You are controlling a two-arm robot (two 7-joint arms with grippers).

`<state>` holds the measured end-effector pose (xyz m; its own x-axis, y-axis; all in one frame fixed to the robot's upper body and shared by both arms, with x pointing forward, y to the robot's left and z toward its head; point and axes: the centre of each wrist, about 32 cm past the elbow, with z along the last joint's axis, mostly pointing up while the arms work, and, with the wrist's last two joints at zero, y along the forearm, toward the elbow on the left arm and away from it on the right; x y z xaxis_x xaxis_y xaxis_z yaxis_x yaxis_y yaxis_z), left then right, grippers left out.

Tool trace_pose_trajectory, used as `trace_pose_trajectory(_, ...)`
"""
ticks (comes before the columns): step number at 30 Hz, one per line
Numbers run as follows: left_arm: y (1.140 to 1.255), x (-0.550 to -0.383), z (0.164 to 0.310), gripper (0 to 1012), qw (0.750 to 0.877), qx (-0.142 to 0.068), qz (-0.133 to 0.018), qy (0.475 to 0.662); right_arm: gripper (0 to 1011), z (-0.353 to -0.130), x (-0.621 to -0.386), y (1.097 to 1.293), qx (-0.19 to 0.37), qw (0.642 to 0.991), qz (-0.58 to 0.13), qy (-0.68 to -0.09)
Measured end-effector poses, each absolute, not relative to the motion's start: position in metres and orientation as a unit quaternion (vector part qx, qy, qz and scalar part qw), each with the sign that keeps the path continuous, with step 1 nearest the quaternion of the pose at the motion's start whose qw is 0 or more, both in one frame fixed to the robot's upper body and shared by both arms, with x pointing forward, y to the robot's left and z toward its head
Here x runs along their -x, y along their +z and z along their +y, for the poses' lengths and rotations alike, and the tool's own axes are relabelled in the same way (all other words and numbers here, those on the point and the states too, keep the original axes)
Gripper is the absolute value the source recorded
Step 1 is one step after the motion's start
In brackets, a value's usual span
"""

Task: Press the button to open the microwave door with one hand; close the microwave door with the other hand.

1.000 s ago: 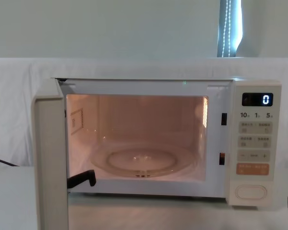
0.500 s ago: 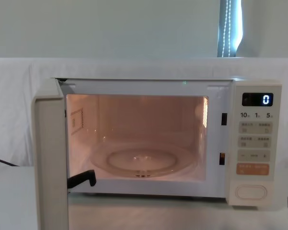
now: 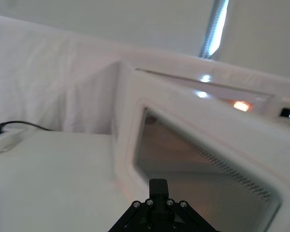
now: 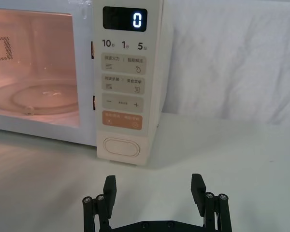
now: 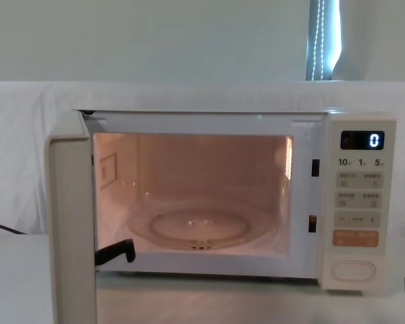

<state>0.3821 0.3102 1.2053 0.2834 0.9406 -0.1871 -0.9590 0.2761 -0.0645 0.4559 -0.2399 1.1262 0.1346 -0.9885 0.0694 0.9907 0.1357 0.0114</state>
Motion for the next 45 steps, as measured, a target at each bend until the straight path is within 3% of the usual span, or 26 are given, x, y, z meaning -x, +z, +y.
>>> trace_pose_trajectory(7, 1.225, -0.388, 0.32, 0, 0.825, 0.1, 0.067, 0.552, 1002, -0.24, -0.456, 1.126, 0.019, 0.753, -0.03, -0.657)
trace_pose_trajectory(15, 1.24, -0.4, 0.321, 0, 0.848, 0.099, 0.064, 0.517, 1002, -0.24, -0.456, 1.126, 0.019, 0.753, -0.03, -0.657)
trace_pose_trajectory(30, 1.239, -0.422, 0.306, 0, 0.872, 0.089, 0.073, 0.476, 1002, -0.24, -0.456, 1.126, 0.019, 0.753, -0.03, -0.657)
trace_pose_trajectory(45, 1.24, -0.446, 0.286, 0, 0.881, 0.092, 0.066, 0.459, 1002, -0.24, -0.456, 1.126, 0.019, 0.753, -0.03, -0.657)
